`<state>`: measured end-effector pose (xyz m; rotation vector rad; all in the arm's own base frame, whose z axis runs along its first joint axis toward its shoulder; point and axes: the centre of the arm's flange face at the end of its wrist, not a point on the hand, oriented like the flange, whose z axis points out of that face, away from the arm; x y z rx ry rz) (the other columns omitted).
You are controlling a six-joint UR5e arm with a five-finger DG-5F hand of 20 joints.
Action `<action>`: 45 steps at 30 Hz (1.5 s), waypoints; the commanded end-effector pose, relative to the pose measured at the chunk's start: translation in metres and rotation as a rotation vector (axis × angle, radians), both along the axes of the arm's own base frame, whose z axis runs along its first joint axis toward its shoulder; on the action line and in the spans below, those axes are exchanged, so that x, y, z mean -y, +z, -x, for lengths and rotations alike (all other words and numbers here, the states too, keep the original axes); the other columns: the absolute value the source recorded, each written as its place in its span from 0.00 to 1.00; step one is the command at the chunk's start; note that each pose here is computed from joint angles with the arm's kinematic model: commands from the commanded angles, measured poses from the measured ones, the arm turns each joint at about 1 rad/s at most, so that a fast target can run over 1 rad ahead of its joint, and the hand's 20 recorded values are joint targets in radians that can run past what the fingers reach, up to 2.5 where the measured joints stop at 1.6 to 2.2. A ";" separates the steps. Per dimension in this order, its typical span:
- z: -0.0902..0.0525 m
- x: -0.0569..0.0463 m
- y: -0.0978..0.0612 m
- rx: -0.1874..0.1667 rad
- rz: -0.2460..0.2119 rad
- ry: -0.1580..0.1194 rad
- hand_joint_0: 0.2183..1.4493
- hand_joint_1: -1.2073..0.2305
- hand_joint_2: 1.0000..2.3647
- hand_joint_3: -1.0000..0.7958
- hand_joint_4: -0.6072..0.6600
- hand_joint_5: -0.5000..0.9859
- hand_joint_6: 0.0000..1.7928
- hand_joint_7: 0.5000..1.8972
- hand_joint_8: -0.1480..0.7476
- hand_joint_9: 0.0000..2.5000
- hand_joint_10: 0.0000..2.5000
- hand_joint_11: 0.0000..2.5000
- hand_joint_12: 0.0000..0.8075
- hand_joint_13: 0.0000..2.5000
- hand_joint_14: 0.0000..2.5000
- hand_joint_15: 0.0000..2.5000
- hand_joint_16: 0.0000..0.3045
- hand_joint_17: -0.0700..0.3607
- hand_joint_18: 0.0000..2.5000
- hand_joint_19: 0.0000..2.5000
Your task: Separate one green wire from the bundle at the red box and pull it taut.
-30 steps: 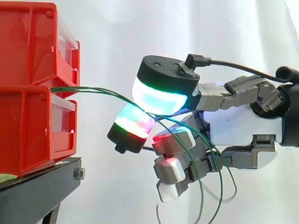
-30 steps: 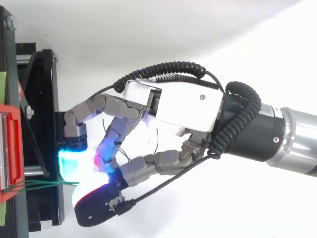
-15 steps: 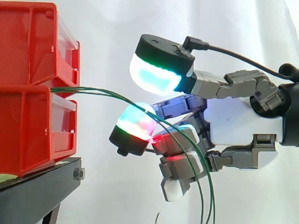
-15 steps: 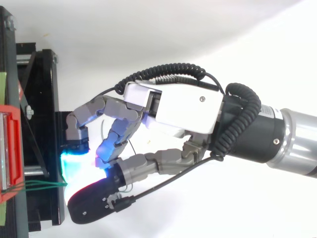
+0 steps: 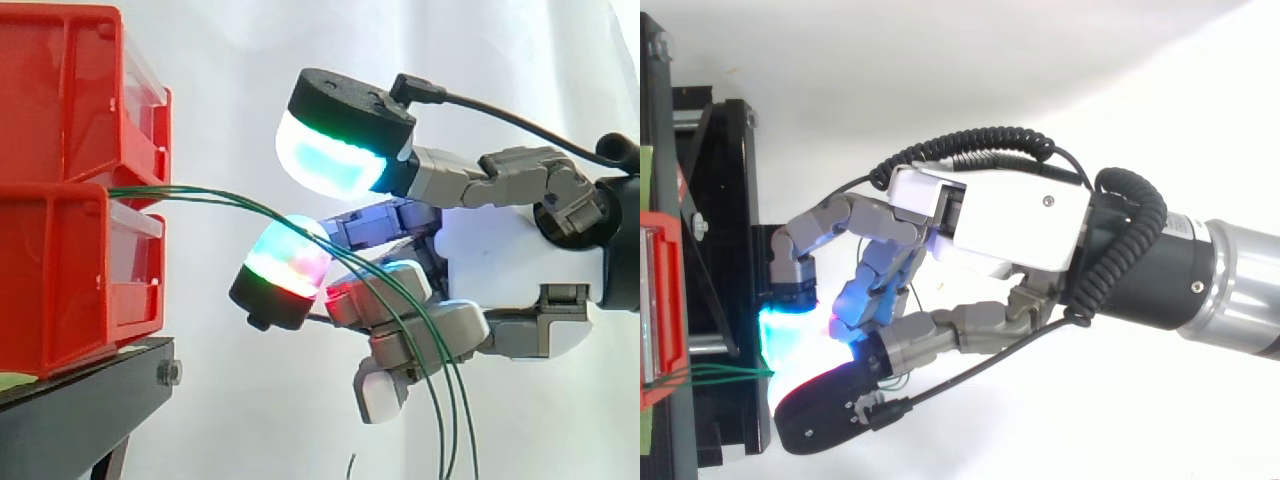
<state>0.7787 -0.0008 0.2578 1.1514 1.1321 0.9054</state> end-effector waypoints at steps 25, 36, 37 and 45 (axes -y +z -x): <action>-0.003 0.002 0.002 0.051 -0.075 0.000 0.28 0.47 0.00 0.28 0.66 0.19 0.48 0.38 0.57 0.44 0.01 0.49 0.50 0.46 0.01 0.35 0.18 0.44 0.41 0.22; -0.003 0.002 0.003 0.062 -0.126 0.005 0.29 0.45 0.00 0.28 0.66 0.19 0.48 0.39 0.57 0.44 0.01 0.49 0.48 0.47 0.01 0.34 0.17 0.44 0.40 0.23; -0.004 0.001 0.002 0.063 -0.127 0.005 0.29 0.45 0.00 0.28 0.66 0.19 0.48 0.38 0.57 0.45 0.01 0.49 0.48 0.47 0.01 0.34 0.18 0.44 0.40 0.23; -0.003 0.002 0.000 0.058 -0.125 0.006 0.30 0.44 0.00 0.28 0.65 0.19 0.48 0.39 0.54 0.48 0.00 0.55 0.46 0.54 0.01 0.51 0.18 0.45 0.41 0.24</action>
